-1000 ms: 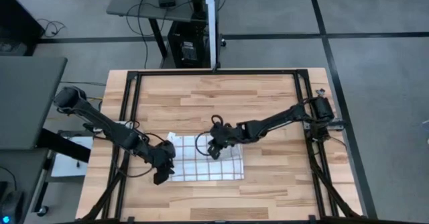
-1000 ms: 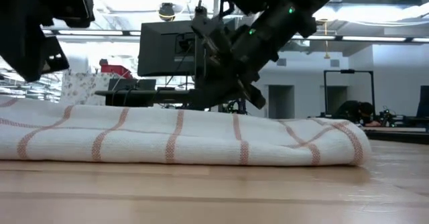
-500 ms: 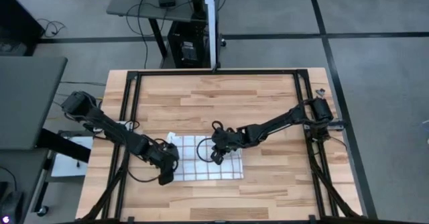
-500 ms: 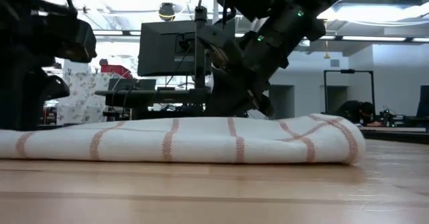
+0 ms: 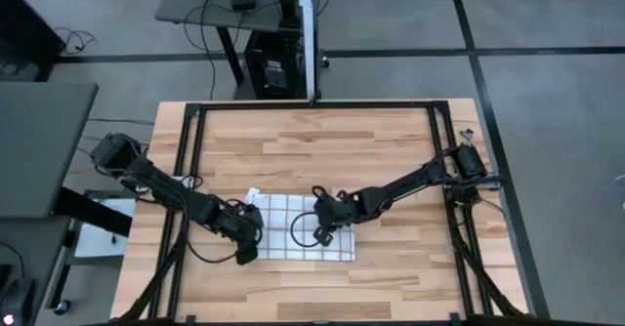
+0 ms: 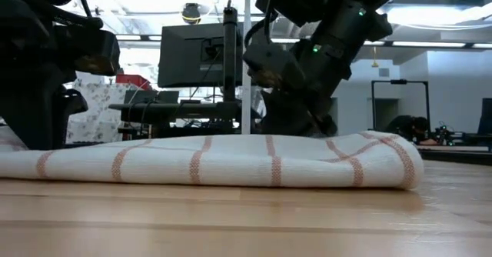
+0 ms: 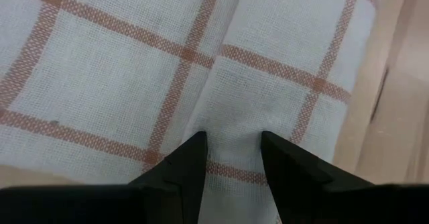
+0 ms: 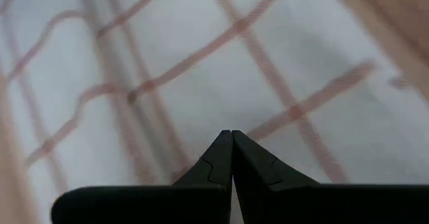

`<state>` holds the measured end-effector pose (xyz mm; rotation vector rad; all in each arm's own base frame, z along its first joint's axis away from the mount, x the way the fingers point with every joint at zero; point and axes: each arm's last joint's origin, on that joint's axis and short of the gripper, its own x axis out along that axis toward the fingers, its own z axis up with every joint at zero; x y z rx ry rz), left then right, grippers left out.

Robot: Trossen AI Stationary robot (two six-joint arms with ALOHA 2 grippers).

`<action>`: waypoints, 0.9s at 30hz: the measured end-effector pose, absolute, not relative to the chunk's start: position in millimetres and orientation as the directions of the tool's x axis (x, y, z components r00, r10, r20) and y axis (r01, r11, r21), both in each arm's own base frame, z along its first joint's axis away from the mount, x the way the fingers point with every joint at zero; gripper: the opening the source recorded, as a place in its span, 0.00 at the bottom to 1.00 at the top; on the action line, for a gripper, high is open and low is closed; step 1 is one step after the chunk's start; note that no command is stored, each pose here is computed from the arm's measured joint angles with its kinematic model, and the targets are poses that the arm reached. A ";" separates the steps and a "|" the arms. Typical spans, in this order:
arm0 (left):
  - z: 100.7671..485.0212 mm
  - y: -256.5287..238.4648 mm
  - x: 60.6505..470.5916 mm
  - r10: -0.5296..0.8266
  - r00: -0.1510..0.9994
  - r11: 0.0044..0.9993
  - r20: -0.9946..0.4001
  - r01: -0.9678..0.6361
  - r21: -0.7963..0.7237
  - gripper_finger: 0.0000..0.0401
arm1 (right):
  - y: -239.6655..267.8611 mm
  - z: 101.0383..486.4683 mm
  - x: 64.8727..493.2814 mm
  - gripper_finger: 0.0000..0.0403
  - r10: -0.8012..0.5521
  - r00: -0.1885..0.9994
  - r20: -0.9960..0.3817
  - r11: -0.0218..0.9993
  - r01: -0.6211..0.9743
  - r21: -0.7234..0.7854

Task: Roll towel
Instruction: Roll the white stripe kitchen towel

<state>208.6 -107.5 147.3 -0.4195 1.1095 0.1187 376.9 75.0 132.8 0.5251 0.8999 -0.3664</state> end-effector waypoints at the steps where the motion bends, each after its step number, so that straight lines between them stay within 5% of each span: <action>1: 147.6 -107.7 209.0 -0.116 0.452 0.915 -0.884 -0.298 -0.272 0.32 | 72.8 133.1 377.8 0.00 -0.091 0.578 -0.811 0.807 0.520 0.281; 27: 154.2 -94.0 211.4 -0.091 0.461 0.918 -0.883 -0.305 -0.254 0.32 | 87.3 119.9 377.7 0.00 0.007 0.557 -0.831 0.785 0.512 0.350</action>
